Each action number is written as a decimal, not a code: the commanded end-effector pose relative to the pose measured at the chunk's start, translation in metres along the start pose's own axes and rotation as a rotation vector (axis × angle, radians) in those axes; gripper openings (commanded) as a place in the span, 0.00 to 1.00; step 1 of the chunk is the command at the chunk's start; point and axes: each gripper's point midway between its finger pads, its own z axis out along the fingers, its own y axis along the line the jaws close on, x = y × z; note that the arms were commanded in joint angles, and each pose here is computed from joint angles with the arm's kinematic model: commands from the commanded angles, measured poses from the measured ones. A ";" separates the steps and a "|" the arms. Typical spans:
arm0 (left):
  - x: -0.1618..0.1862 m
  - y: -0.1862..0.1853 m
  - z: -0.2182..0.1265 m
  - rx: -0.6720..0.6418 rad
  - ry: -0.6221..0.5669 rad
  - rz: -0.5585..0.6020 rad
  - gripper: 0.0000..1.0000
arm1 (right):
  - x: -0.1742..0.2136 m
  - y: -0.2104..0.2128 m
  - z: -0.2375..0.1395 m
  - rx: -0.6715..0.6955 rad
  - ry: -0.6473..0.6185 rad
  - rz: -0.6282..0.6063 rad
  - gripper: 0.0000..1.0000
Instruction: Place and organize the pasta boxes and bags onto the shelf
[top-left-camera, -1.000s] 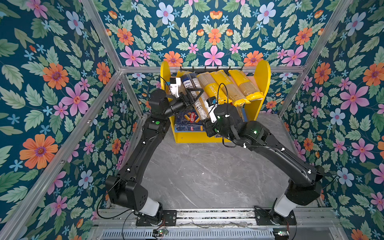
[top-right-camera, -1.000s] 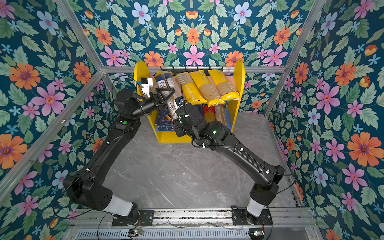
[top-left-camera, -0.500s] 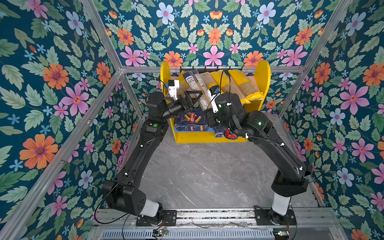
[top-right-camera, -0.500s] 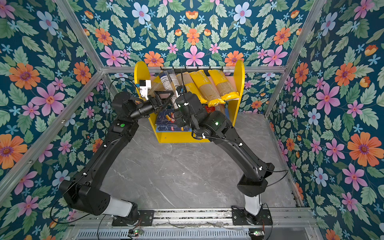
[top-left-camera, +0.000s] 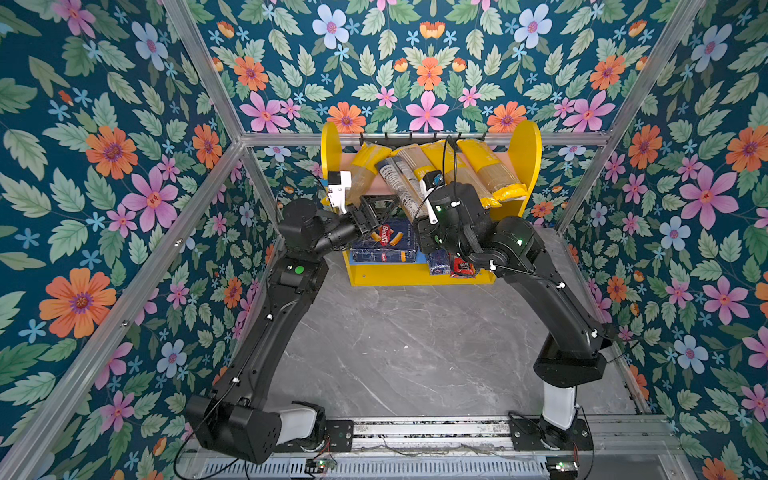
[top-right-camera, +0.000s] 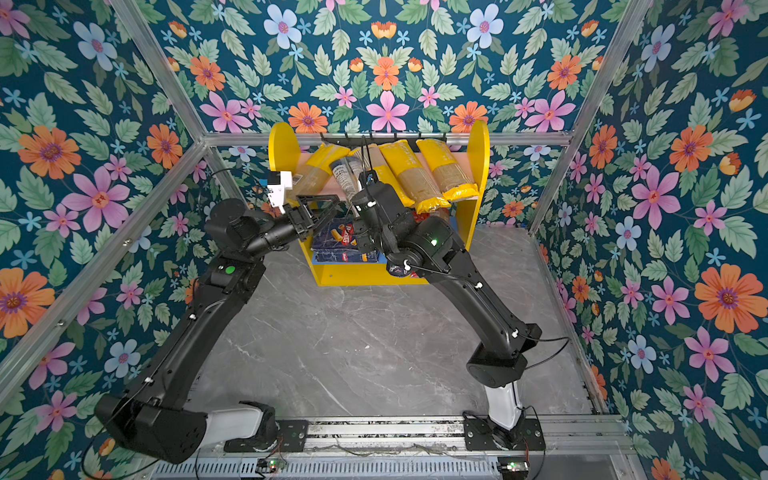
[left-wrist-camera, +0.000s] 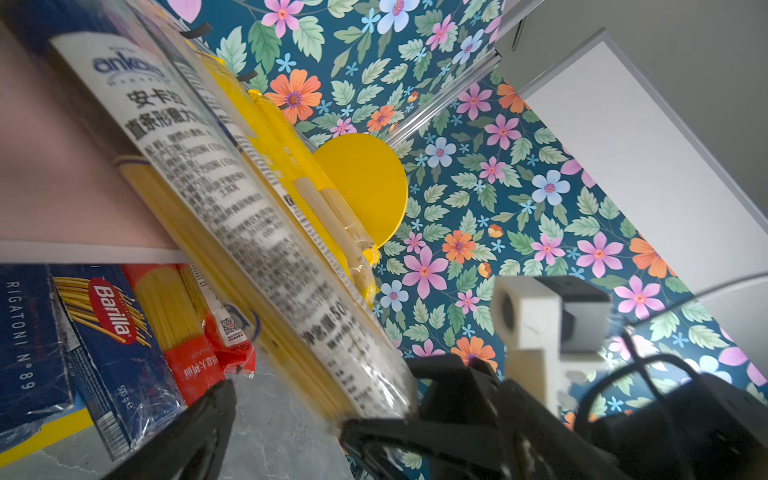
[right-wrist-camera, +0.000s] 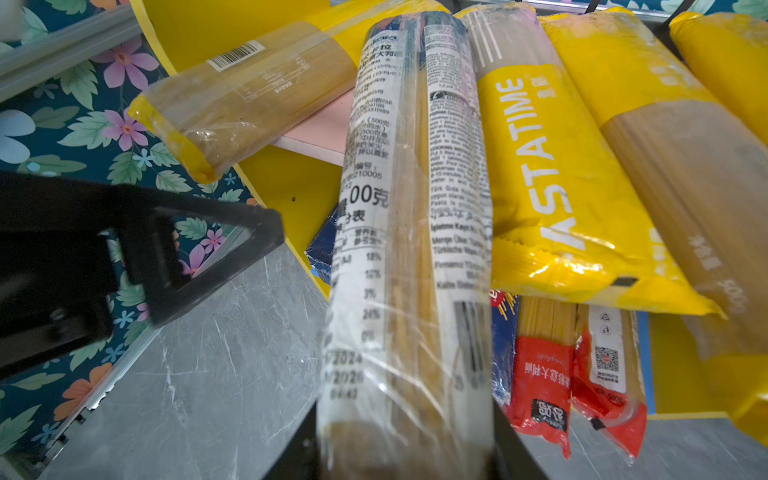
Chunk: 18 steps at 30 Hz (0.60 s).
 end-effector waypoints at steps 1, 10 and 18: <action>0.010 -0.015 -0.022 -0.028 0.009 0.080 1.00 | -0.016 -0.006 -0.006 0.029 -0.064 0.060 0.21; 0.009 -0.006 -0.083 -0.349 -0.113 0.258 1.00 | -0.014 -0.002 -0.013 0.127 -0.092 0.036 0.21; 0.001 0.018 -0.108 -0.543 -0.183 0.318 1.00 | -0.006 0.007 -0.017 0.194 -0.095 -0.002 0.21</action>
